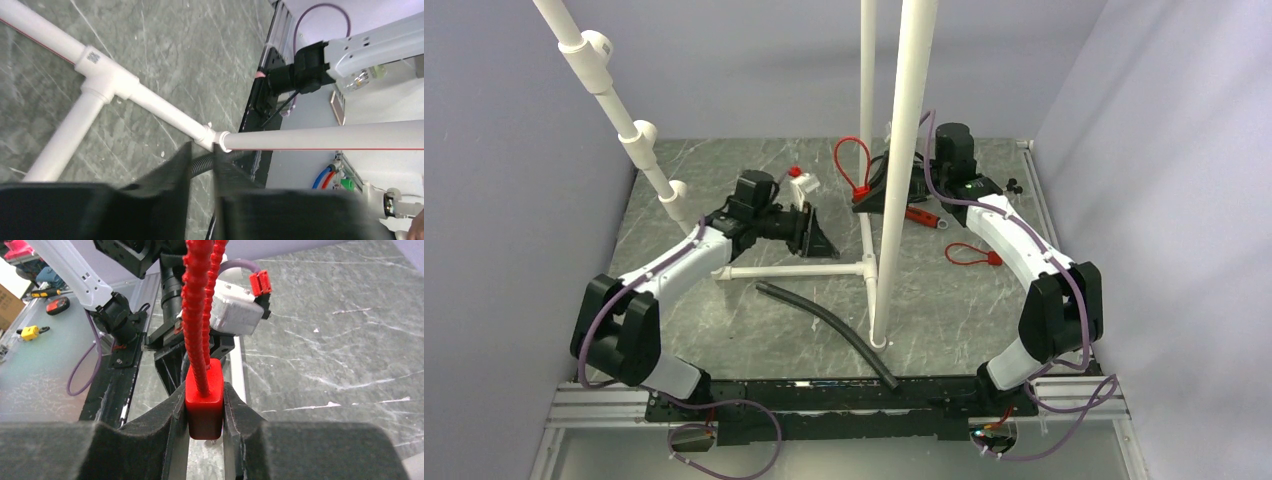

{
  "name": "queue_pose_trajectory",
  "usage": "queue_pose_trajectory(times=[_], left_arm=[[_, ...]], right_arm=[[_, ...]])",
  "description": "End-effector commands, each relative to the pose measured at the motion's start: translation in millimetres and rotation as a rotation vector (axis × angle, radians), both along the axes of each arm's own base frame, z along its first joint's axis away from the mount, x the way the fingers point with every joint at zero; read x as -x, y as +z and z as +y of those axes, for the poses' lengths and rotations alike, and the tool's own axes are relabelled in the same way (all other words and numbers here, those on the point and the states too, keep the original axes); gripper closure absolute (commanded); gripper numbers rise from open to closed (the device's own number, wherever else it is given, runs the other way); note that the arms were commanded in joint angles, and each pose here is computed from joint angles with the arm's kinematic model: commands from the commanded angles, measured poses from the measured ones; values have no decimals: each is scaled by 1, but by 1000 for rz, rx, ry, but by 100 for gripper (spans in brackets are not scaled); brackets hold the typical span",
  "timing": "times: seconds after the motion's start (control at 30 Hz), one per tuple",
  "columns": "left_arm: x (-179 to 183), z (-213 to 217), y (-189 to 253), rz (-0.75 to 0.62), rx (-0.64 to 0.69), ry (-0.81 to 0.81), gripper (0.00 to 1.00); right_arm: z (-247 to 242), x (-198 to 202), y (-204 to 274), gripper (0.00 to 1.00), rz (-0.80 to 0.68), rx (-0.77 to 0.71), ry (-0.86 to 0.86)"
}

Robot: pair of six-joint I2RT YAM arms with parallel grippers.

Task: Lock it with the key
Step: Lock the lock.

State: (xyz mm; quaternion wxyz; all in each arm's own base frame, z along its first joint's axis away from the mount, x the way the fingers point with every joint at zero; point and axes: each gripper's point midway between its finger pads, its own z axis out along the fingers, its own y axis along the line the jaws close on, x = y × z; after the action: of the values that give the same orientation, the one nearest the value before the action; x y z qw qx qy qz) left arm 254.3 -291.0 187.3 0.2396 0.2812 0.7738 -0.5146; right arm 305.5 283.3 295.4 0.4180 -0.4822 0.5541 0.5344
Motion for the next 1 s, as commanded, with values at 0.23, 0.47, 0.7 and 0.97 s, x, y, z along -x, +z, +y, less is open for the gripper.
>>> queue_pose_trajectory(times=[0.23, 0.47, 0.7, 0.97], left_arm=[[-19, 21, 126, -361, 213, -4, 14], [-38, 1, 160, -248, 393, 27, 1], [-31, -21, 173, -259, 443, -22, 12], [-30, -31, 177, -267, 465, -46, 44]], right_arm=[[-7, 31, 5, 100, -7, -2, 124], [4, 45, 8, 100, 26, -19, 160], [9, 51, 5, 100, 85, -22, 174], [14, 56, 2, 100, 162, -22, 177]])
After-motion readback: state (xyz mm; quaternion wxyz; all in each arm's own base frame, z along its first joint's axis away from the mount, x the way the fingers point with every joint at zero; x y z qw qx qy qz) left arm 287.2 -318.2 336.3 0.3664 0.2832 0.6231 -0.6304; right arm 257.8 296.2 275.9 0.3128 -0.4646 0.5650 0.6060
